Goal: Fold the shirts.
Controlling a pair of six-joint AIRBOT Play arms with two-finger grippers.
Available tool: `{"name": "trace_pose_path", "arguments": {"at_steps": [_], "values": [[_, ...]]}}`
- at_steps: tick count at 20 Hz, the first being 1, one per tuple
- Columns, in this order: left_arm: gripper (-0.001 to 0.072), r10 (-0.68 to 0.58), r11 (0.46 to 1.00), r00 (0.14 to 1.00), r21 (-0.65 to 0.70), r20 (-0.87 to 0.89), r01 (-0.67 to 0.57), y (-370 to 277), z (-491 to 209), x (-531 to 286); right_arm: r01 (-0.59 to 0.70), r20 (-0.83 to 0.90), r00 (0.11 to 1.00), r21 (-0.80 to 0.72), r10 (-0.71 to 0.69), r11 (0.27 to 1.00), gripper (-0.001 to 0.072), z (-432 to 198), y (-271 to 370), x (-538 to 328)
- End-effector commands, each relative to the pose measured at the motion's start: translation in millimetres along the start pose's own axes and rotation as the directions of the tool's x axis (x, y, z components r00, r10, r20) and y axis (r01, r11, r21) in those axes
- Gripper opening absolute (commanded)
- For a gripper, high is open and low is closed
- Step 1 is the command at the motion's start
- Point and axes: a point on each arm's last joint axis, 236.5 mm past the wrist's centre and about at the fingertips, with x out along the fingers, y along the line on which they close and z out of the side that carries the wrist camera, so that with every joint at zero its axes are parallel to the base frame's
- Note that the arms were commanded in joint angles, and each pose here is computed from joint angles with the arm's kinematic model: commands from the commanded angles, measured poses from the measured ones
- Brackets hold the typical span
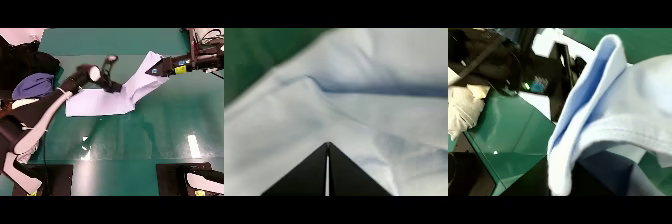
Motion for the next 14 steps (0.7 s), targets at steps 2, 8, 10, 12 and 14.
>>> {"name": "trace_pose_path", "arguments": {"at_steps": [2, 8, 10, 12, 14], "values": [[0.0024, 0.139, 0.990, 0.984, -0.041, 0.116, -0.135, 73.1, 41.5, -106.7, -0.017, 0.037, 0.999, -0.047, 0.018, 0.999, 0.0015, 10.9, 23.3, 23.8], [0.0024, 0.319, 0.948, 0.910, -0.108, 0.266, -0.301, 136.3, 51.2, -257.8, -0.124, -0.028, 0.992, -0.191, 0.121, 0.974, 0.0015, 31.1, 84.7, 94.7], [0.0025, 0.357, 0.934, 0.890, -0.113, 0.285, -0.339, 142.4, 44.7, -290.0, -0.165, -0.064, 0.986, -0.224, 0.155, 0.961, 0.0016, 26.6, 105.1, 131.6], [0.0025, 0.395, 0.919, 0.875, -0.116, 0.280, -0.378, 146.3, 36.0, -309.7, -0.198, -0.099, 0.979, -0.241, 0.179, 0.950, 0.0016, 17.1, 120.1, 170.1], [0.0025, 0.415, 0.910, 0.875, -0.113, 0.249, -0.399, 148.5, 26.2, -314.2, -0.217, -0.126, 0.973, -0.244, 0.191, 0.945, 0.0017, 6.0, 126.1, 206.8]]}}
